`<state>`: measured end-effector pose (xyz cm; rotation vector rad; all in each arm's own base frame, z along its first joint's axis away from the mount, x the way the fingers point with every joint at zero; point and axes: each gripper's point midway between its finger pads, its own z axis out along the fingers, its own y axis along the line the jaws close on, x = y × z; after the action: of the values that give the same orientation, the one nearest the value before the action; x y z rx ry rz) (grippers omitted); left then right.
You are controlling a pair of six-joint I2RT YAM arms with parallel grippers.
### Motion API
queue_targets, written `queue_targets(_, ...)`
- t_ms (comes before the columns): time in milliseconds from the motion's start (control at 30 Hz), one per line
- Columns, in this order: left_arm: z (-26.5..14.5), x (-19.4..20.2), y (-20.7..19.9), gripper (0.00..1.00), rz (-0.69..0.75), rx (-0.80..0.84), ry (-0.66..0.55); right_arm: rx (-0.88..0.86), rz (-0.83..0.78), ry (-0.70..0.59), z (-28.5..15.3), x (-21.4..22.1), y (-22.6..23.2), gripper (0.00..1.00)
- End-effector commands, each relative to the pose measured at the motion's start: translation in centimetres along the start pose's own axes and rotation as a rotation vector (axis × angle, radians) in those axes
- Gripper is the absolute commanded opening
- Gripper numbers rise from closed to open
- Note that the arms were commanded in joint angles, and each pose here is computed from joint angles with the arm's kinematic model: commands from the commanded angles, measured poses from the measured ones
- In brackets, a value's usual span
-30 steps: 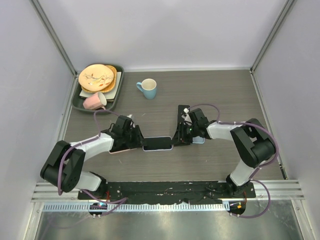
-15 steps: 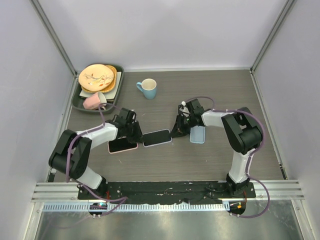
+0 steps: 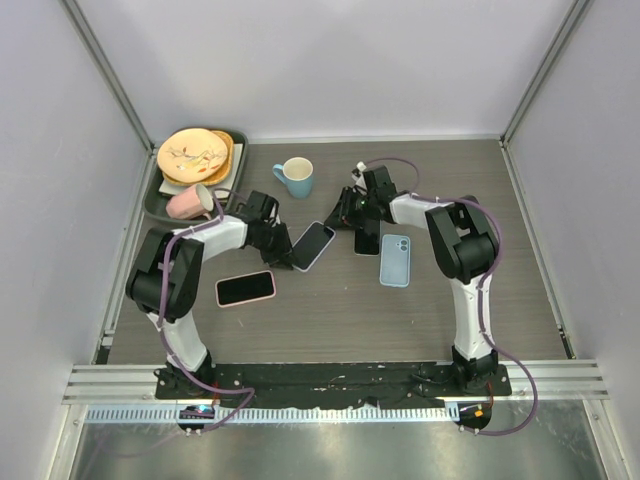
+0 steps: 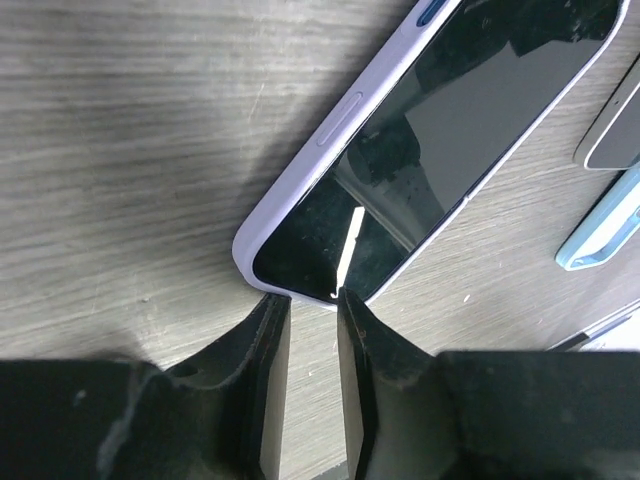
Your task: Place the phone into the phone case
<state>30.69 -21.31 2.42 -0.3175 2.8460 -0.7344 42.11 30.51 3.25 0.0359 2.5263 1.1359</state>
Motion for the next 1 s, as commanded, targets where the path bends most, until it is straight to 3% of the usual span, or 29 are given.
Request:
queue_targets(0,-0.9,-8.2,-2.8,0.32,0.093,0.094,-0.305,-0.049,-0.039,-0.018,-1.1,-0.7,3.1,0.39)
queue_targets(133,-2.2,-7.5,-2.8,0.47,0.102,0.105,-0.328,-0.005,-0.077,-0.090,-4.0,-1.6,3.7,0.55)
queue_targets(267,-3.5,-6.1,-2.2,0.51,0.102,0.103,-0.338,0.023,-0.081,-0.130,-7.0,-1.1,3.7,0.58)
queue_targets(500,-6.6,-4.9,-1.3,0.52,0.139,0.051,-0.372,0.098,-0.104,-0.204,-13.4,0.8,3.3,0.58)
queue_targets(733,-9.3,-3.5,-1.4,0.52,0.158,0.060,-0.392,0.430,-0.117,-0.161,-18.3,5.3,-2.5,0.54)
queue_targets(967,-9.9,-2.4,-1.1,0.52,0.158,0.071,-0.385,0.581,-0.140,-0.080,-17.9,8.3,-6.2,0.47)
